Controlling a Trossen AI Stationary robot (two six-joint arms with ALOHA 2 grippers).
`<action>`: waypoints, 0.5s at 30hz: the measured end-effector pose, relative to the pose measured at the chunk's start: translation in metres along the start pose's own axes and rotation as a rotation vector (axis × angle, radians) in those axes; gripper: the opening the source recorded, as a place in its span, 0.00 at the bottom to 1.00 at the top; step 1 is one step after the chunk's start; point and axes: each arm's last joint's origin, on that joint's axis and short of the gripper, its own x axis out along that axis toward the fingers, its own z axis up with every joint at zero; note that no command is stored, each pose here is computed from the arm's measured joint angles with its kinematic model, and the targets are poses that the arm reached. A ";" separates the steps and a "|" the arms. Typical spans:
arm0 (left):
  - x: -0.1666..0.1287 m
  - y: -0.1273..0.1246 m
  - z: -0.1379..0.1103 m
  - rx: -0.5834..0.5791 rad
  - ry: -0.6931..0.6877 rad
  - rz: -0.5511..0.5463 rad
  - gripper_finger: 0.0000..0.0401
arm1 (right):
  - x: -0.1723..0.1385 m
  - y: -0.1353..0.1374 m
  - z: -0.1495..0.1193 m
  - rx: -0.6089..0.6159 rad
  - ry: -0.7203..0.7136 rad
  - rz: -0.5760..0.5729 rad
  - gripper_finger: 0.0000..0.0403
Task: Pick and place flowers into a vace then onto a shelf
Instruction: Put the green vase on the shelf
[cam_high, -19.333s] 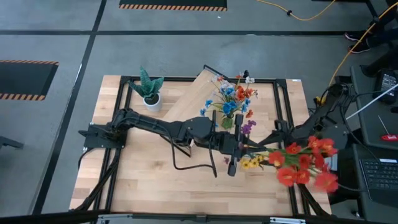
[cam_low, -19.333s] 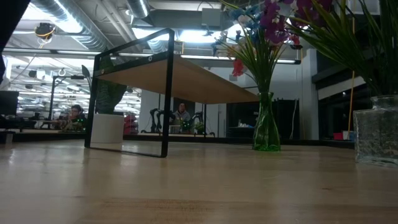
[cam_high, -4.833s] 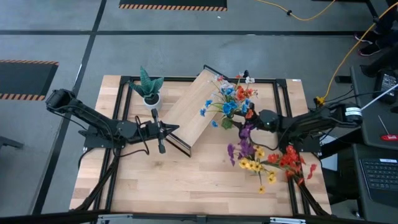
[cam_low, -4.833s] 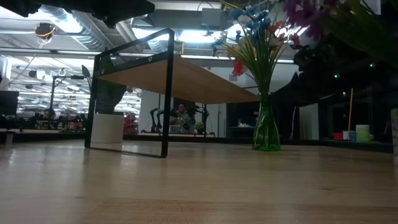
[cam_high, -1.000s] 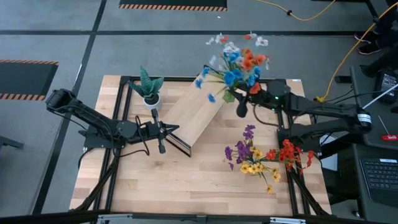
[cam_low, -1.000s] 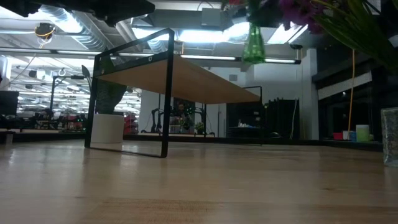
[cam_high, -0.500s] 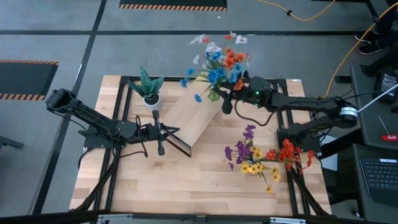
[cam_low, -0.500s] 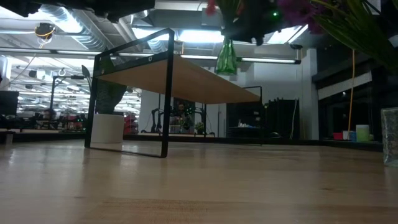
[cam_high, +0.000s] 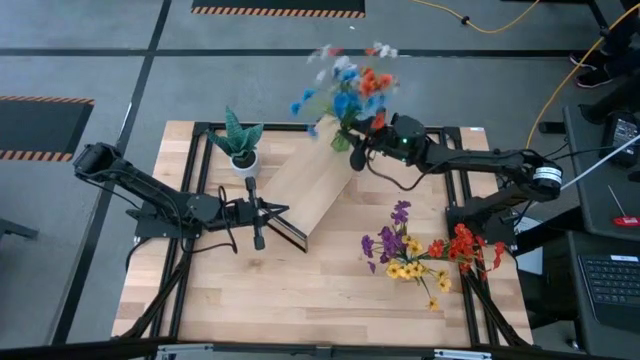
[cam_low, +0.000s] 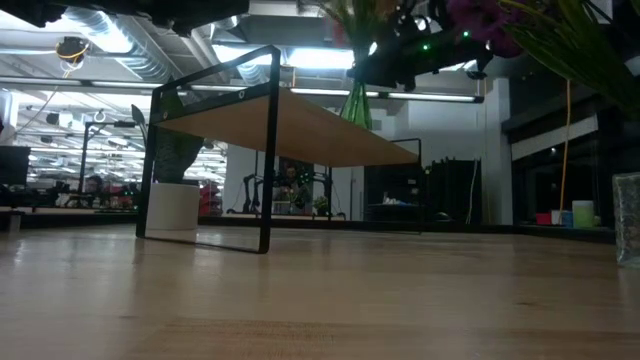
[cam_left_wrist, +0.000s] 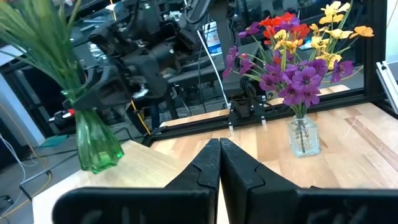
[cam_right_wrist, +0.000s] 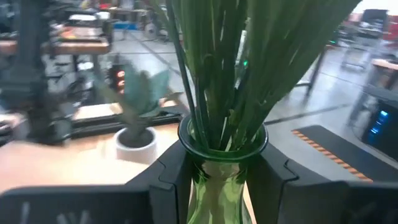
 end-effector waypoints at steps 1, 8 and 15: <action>0.000 0.000 0.000 0.000 0.000 0.000 0.01 | 0.000 -0.003 0.000 0.016 -0.001 -0.013 0.28; 0.000 0.000 0.000 0.001 0.001 0.000 0.00 | 0.001 -0.012 -0.002 0.034 0.011 -0.034 0.28; 0.000 0.000 0.000 0.001 0.001 0.000 0.02 | 0.005 -0.011 -0.010 0.031 0.045 -0.031 0.28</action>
